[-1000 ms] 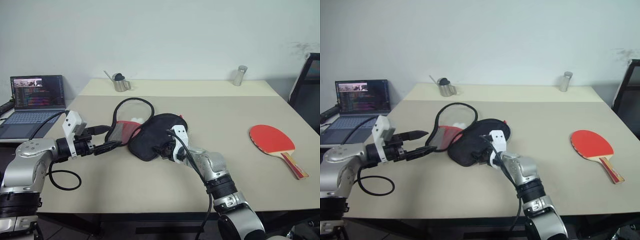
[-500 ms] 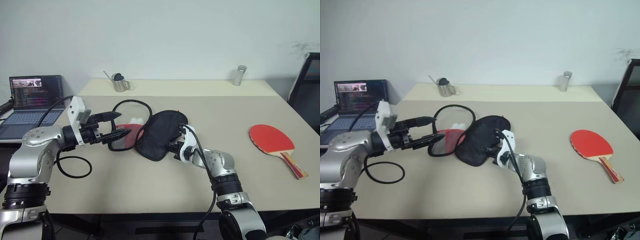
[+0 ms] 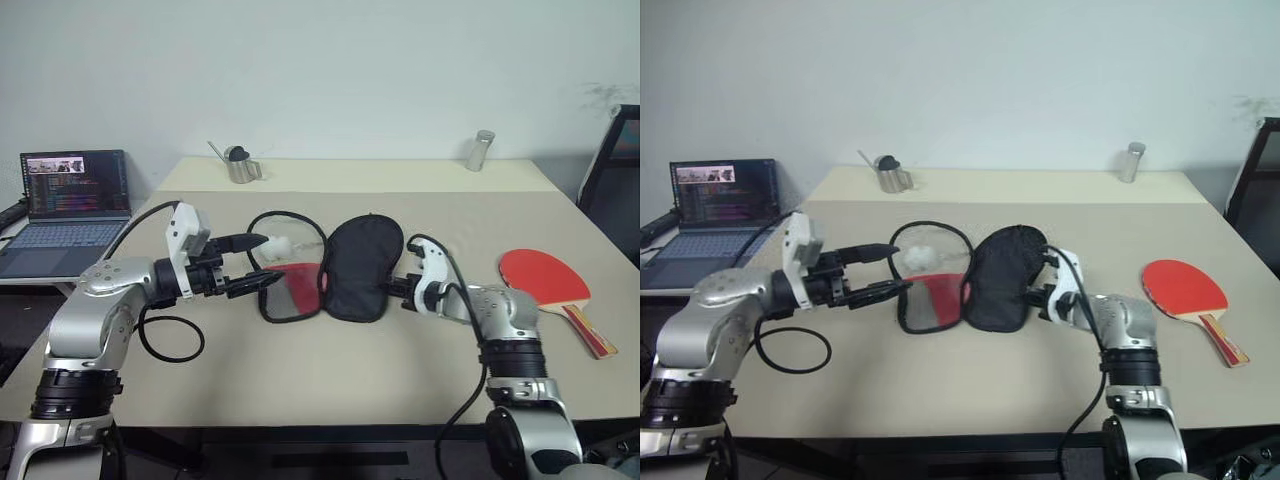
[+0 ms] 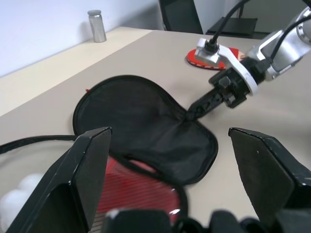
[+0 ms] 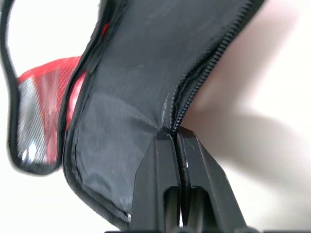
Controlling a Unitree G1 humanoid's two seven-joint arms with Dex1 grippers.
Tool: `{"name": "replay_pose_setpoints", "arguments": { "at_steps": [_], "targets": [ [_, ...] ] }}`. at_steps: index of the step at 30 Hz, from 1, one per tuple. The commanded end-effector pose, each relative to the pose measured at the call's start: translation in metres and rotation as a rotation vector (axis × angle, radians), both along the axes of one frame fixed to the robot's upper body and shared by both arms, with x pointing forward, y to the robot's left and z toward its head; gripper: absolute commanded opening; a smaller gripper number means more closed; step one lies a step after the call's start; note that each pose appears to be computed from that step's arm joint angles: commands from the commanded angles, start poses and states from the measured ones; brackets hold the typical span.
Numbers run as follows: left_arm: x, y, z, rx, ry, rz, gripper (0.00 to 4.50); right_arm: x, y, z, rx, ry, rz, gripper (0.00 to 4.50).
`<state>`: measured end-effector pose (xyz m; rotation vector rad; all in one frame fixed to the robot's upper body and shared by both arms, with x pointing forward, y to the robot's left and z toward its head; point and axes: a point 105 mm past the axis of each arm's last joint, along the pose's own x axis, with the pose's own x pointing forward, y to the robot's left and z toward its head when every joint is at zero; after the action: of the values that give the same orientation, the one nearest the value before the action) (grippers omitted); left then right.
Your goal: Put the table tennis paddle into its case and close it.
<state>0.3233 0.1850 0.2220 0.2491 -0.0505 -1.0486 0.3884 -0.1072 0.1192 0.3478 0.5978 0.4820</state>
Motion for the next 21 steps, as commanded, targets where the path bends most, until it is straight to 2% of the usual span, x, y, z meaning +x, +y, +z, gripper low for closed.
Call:
{"name": "replay_pose_setpoints", "arguments": {
  "at_steps": [1, 11, 21],
  "targets": [
    [-0.001, -0.007, 0.012, 0.0, -0.048, -0.036, 4.23, -0.002, -0.024, 0.011, -0.035, -0.032, -0.004, 0.02],
    [0.002, -0.018, 0.015, -0.002, -0.055, -0.081, 4.23, -0.006, -0.064, 0.008, -0.11, -0.008, -0.024, 0.02],
    [0.007, -0.029, 0.019, -0.001, -0.071, -0.117, 4.23, 0.009, -0.086, 0.017, -0.104, -0.027, -0.106, 0.02]
  ]
}}
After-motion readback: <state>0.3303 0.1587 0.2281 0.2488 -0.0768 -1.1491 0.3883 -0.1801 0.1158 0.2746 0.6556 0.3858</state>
